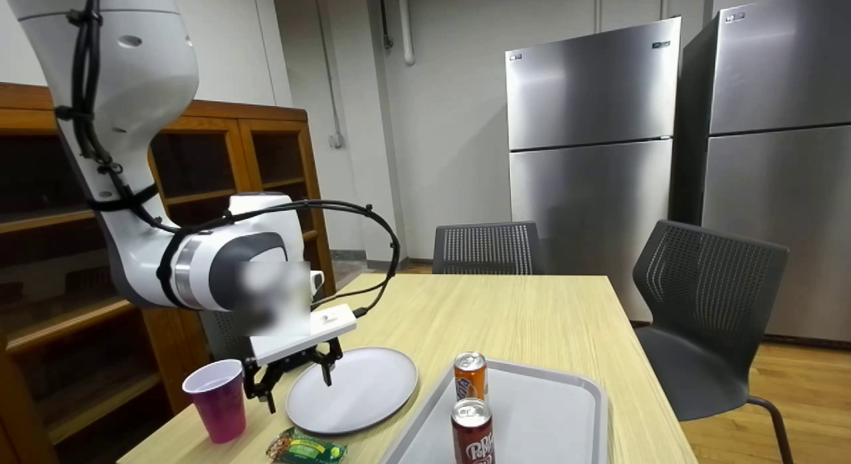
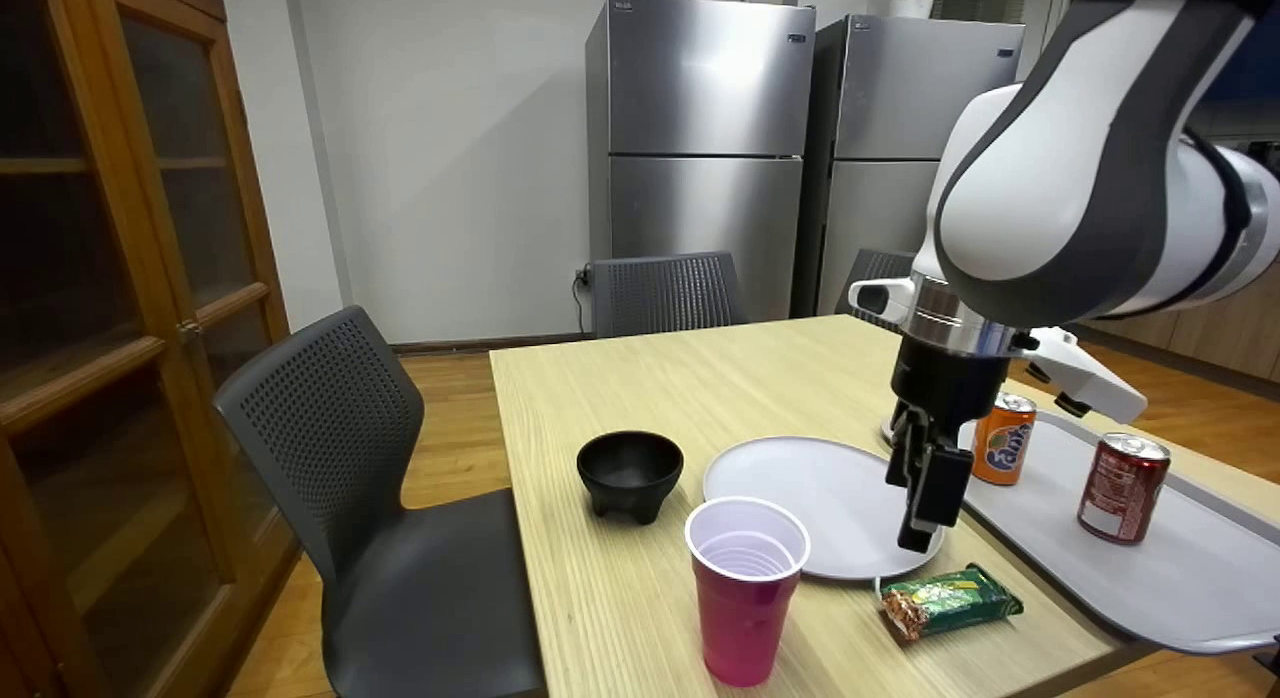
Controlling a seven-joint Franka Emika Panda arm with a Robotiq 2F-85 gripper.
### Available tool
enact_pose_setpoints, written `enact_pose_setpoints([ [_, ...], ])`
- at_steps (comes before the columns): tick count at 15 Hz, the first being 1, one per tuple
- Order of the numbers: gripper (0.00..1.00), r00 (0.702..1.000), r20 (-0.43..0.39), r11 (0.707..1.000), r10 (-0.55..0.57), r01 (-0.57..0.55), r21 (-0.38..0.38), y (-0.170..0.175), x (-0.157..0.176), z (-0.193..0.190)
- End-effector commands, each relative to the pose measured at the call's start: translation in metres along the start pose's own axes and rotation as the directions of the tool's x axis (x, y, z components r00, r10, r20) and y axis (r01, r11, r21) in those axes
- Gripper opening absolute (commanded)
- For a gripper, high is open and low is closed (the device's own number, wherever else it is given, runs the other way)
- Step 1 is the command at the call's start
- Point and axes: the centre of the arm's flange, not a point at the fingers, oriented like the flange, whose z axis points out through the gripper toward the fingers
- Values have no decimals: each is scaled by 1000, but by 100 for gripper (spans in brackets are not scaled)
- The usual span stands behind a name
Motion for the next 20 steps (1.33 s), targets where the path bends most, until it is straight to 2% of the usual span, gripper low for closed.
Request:
enact_pose_setpoints([
  [1,100,999,-29,1000,24,-25,-16,9,-19,-32],
  [8,100,990,-43,986,133,-137,-96,39,-58,-71],
  [16,100,969,-40,955,243,-246,-165,73,-115,-100],
  [18,100,962,-30,947,272,-273,-169,77,-125,-102],
  [20,100,938,-33,924,346,-346,-160,80,-134,-103],
])
